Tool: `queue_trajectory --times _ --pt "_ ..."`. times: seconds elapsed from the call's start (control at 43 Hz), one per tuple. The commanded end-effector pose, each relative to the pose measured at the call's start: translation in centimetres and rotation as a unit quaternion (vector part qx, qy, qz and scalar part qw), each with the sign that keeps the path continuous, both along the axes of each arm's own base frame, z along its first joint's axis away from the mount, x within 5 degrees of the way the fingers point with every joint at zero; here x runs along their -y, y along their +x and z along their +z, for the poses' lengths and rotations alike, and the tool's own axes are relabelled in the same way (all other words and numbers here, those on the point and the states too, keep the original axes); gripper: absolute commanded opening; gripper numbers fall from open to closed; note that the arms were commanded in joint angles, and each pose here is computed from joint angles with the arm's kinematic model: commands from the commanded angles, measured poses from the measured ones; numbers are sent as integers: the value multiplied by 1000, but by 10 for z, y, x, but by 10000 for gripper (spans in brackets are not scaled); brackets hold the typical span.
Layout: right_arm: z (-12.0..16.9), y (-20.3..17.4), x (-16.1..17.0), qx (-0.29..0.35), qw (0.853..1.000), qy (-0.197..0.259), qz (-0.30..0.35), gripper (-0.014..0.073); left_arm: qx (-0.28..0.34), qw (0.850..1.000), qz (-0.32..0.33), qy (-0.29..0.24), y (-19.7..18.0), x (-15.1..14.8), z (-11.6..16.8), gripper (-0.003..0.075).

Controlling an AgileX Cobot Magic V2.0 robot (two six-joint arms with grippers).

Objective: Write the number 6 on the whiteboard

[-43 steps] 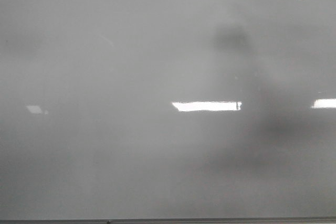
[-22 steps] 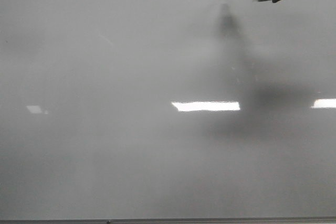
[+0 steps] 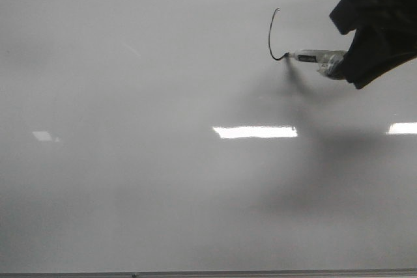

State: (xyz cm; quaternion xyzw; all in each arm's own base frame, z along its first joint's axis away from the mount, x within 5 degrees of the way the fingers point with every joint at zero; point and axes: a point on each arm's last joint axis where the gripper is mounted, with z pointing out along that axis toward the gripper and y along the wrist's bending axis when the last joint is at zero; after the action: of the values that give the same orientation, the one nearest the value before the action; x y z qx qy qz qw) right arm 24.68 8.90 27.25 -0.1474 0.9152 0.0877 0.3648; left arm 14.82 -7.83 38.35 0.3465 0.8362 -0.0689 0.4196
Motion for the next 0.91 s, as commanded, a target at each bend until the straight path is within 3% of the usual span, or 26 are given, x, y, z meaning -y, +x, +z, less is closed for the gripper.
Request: queue_trajectory --times 0.0,0.348,0.534,0.72,0.883 --pt "31 5 4 92 996 19 -8 -59 39 999 7 -33 2 1 14 459" --pt "24 19 -17 68 997 16 19 -59 41 999 7 -34 2 1 14 459" --pt "50 -6 -11 85 996 22 29 -59 47 998 8 -37 2 1 15 459" --pt "74 -66 -16 77 985 -30 149 -59 77 996 -30 -18 2 4 17 459" --pt "79 -105 -14 62 956 -101 269 -59 83 989 -117 -34 -4 21 19 459"
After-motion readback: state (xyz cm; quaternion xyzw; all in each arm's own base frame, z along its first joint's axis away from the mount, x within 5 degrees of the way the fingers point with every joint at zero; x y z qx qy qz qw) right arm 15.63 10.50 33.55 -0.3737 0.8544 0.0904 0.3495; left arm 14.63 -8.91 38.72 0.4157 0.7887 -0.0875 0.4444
